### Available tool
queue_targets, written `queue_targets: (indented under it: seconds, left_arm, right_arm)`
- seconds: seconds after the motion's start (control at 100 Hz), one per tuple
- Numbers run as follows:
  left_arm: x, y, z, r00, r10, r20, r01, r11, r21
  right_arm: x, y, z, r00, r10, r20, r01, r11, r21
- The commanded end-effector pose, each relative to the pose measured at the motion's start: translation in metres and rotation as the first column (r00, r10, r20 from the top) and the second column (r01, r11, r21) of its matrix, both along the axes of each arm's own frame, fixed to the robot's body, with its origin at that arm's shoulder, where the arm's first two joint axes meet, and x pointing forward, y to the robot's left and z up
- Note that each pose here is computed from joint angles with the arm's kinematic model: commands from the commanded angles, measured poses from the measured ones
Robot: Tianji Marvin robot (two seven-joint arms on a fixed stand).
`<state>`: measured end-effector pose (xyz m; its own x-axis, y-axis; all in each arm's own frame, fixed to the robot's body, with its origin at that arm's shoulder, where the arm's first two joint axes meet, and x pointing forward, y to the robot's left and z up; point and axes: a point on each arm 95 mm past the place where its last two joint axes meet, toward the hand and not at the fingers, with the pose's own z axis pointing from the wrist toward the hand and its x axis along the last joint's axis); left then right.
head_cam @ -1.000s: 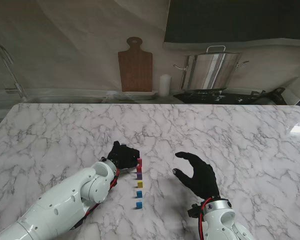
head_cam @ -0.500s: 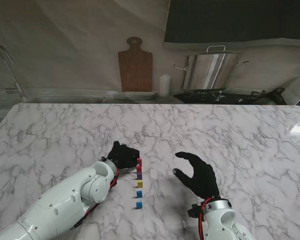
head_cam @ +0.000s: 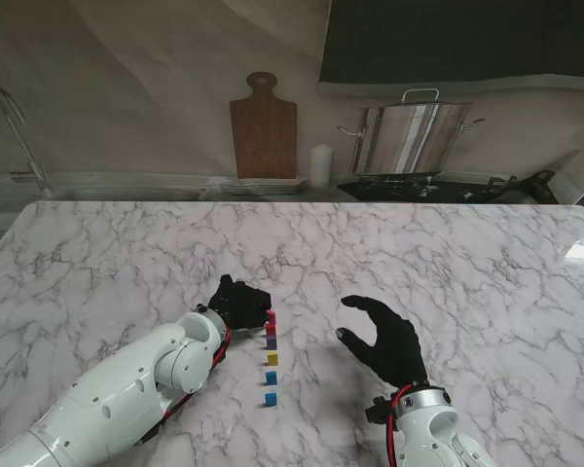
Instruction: Arrange dominoes in a row
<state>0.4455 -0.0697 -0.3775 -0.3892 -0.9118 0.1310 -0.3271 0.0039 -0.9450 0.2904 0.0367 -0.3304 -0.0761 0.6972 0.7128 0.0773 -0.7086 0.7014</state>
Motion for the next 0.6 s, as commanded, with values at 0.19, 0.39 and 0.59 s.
queue_targets:
  seconds: [0.19,0.39,0.59]
  left_arm:
    - [-0.002,0.0015,-0.0035,1.0,-0.001,-0.021,0.001,1.0,0.018]
    - [-0.0018,0.0019,-0.0042,1.0,-0.001,-0.018,0.001,1.0,0.015]
    - [-0.0014,0.0017,-0.0045,1.0,-0.001,-0.016,0.001,1.0,0.015]
  right_arm:
    - [-0.0012,0.0005,-0.0011,1.0,-0.001,-0.007,0.001,1.0,-0.001]
    - [-0.0014,0.0006,-0.0011,1.0,-0.001,-0.007,0.001,1.0,0.0]
    - [-0.0016,0.0005,-0.0011,1.0,-0.001,-0.007,0.001,1.0,0.001]
